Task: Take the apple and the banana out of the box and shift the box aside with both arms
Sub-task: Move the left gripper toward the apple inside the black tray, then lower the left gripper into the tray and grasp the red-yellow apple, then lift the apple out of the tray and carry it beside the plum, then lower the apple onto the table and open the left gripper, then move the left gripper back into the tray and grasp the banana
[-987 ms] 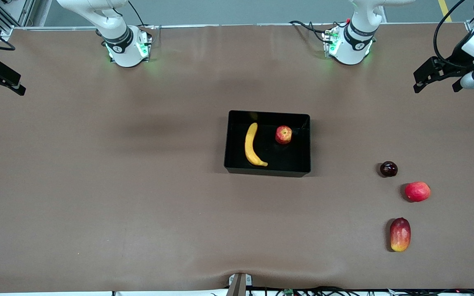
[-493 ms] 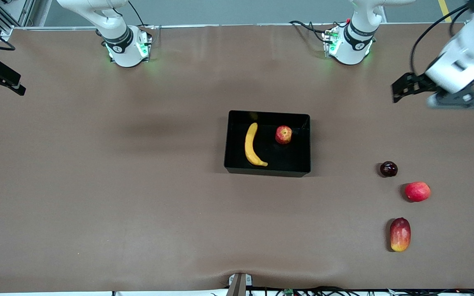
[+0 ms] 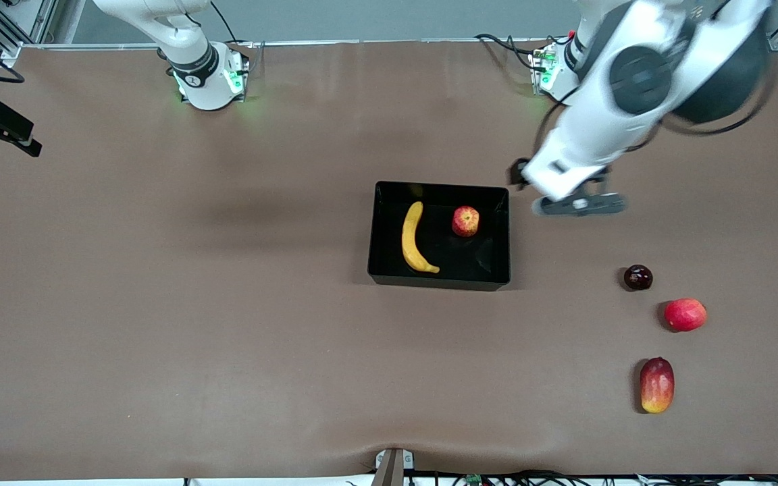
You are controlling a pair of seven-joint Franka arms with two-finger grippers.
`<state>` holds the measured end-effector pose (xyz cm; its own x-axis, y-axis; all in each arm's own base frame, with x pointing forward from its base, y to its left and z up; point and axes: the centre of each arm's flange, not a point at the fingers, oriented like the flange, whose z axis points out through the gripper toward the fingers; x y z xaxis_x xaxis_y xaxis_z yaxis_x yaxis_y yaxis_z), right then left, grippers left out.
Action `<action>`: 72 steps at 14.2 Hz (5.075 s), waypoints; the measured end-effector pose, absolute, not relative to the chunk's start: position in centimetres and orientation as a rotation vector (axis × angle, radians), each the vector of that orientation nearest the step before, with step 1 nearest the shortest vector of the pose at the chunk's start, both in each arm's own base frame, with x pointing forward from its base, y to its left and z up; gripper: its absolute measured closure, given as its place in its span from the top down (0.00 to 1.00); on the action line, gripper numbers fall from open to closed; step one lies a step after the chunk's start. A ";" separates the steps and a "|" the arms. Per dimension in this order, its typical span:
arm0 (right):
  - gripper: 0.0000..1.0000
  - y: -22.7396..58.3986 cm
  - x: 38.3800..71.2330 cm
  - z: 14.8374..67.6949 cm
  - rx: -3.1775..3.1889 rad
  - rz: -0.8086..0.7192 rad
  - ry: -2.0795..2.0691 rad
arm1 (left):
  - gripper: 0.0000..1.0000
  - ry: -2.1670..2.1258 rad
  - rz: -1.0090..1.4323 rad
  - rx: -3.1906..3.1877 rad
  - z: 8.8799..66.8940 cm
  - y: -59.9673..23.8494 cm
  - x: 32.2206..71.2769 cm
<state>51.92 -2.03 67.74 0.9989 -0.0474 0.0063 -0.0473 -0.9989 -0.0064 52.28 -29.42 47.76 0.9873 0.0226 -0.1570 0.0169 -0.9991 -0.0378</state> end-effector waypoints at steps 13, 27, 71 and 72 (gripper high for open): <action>1.00 -2.0 51.9 67.7 -3.134 -0.011 0.075 | 1.00 0.001 0.196 -2.970 24.4 -38.4 48.7; 1.00 -2.1 51.9 67.8 -3.134 -0.011 0.076 | 0.68 -0.048 0.180 -2.956 24.7 -38.9 51.0; 1.00 -1.9 52.9 66.3 -3.136 0.033 0.072 | 1.00 0.028 0.151 -3.080 34.9 -36.3 55.3; 1.00 -1.9 53.1 66.0 -3.137 0.042 0.072 | 1.00 0.038 0.143 -3.097 33.7 -39.1 53.9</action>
<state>53.07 -1.89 65.97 0.9986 -0.0458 -0.0265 -0.0459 -0.9989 -0.0031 53.91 -39.07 33.67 0.9955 -0.0224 -0.0924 -0.0262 -0.9989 -0.0396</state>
